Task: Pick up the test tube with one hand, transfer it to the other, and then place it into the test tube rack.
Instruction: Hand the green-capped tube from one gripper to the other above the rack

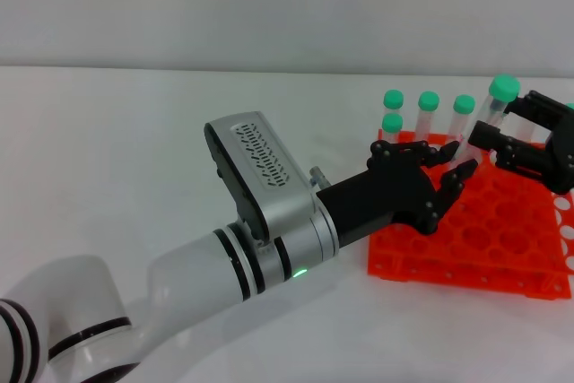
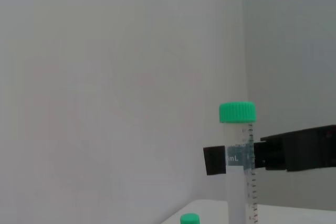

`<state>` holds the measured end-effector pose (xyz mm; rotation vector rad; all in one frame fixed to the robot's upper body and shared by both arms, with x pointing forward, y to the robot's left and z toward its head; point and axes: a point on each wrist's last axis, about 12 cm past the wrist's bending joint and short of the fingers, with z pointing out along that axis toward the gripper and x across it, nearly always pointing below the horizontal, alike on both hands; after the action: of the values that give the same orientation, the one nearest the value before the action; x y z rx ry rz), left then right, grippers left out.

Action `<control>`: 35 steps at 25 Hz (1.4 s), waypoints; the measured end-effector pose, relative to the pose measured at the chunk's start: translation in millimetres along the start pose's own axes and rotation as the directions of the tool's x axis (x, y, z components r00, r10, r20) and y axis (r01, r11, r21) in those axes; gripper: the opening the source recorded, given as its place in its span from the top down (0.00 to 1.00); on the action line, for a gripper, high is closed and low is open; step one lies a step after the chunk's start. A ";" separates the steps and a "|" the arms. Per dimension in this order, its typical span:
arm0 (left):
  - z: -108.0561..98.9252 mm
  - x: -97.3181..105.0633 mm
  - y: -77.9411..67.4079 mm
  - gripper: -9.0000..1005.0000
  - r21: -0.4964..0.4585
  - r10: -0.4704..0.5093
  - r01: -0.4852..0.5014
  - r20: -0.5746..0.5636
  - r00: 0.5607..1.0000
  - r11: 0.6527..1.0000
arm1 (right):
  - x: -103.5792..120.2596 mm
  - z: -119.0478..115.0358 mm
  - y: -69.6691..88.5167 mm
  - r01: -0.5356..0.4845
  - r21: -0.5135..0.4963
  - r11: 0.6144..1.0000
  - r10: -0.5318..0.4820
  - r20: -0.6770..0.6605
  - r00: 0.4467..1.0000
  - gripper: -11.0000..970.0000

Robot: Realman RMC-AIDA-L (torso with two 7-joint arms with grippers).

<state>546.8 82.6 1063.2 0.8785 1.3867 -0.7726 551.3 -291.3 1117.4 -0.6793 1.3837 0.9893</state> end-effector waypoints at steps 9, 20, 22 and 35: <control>0.2 0.5 0.3 0.69 0.000 0.002 -0.002 -0.006 1.000 1.000 | -0.4 10.4 1.5 0.004 -0.018 1.000 -0.004 0.013 1.000 0.34; -1.6 2.6 -0.9 0.68 0.002 0.001 -0.001 -0.013 1.000 1.000 | 2.0 8.3 -0.3 0.011 0.013 1.000 -0.011 0.009 1.000 0.49; -2.0 2.9 -1.0 0.67 0.002 0.000 0.000 -0.014 1.000 1.000 | 2.4 7.7 -0.2 0.024 0.015 1.000 -0.025 0.008 1.000 0.59; -8.2 7.6 -3.5 0.66 -0.013 0.041 -0.041 -0.017 0.999 0.999 | 2.8 4.9 1.7 0.041 0.009 0.999 -0.041 0.011 0.999 0.78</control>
<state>540.0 88.5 1055.5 0.9020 1.3826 -0.7254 551.9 -285.7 1115.4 -0.6922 1.3581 0.9529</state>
